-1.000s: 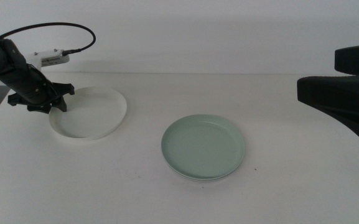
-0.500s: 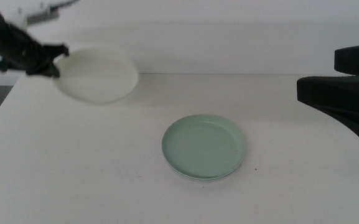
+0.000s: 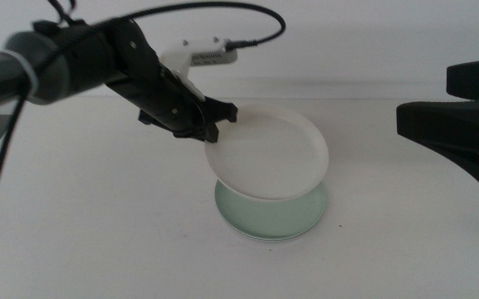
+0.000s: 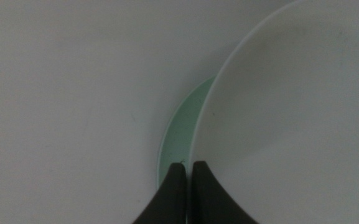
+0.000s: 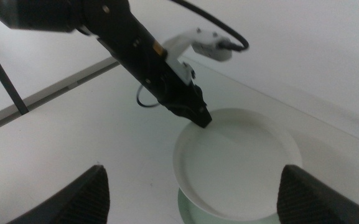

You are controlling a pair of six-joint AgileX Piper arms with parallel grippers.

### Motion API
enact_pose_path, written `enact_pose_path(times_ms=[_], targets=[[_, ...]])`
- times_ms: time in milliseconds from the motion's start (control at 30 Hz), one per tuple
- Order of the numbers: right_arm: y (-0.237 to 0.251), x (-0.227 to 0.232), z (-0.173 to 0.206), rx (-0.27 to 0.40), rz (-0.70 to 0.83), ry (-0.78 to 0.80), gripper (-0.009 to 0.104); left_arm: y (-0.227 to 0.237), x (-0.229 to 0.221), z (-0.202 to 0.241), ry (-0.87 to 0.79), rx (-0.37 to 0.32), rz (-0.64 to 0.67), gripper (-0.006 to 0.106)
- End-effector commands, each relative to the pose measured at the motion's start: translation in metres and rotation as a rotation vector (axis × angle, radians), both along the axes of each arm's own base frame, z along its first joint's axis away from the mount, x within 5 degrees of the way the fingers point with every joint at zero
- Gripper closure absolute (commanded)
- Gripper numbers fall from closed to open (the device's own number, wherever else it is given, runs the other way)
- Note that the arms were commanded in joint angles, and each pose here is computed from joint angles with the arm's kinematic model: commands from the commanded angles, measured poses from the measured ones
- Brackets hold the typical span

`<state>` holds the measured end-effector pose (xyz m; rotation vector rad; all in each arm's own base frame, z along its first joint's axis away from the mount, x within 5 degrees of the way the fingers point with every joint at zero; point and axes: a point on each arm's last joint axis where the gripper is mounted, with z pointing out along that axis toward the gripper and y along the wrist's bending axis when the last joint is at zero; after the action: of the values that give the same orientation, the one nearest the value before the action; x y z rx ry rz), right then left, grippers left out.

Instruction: Stack the three bowls on top of each other.

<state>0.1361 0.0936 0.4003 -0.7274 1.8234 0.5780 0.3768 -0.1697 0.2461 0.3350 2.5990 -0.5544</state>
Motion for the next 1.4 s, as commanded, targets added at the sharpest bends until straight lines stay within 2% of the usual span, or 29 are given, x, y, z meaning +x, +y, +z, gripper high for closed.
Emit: enact_pose_path(times_ms=[0, 367, 667, 800, 900, 1000, 1100, 1133, 1233, 1367], targets=[[0.0, -0.001, 0.001, 0.002, 0.002, -0.01, 0.002, -0.005, 0.004, -0.006, -0.005, -0.015, 0.022, 0.102], [0.0, -0.001, 0.001, 0.002, 0.002, -0.01, 0.002, -0.016, 0.008, -0.051, 0.1, 0.026, -0.03, 0.102], [0.0, -0.001, 0.001, 0.002, 0.002, -0.01, 0.002, -0.017, 0.009, -0.058, 0.09, 0.046, -0.066, 0.099], [0.0, -0.001, 0.001, 0.002, 0.002, -0.01, 0.002, -0.017, 0.011, -0.058, 0.078, 0.044, -0.06, 0.086], [0.0, -0.001, 0.001, 0.002, 0.002, -0.01, 0.002, -0.017, 0.011, -0.057, 0.071, 0.041, -0.056, 0.068], [0.0, -0.001, 0.001, 0.002, 0.002, -0.01, 0.002, -0.018, 0.012, -0.053, 0.079, 0.029, -0.058, 0.043], [0.0, -0.001, 0.001, 0.002, 0.002, -0.01, 0.002, -0.021, 0.015, -0.04, 0.087, 0.016, -0.068, 0.012], [0.0, -0.001, 0.001, 0.002, 0.002, -0.01, 0.002, -0.022, 0.017, -0.033, 0.081, 0.012, -0.077, 0.006], [0.0, -0.001, 0.001, 0.002, 0.002, -0.01, 0.002, -0.021, 0.024, -0.008, 0.065, 0.018, -0.115, 0.007], [0.0, -0.001, 0.001, 0.002, 0.002, -0.01, 0.002, -0.006, 0.03, 0.04, -0.004, 0.001, -0.064, 0.007]])
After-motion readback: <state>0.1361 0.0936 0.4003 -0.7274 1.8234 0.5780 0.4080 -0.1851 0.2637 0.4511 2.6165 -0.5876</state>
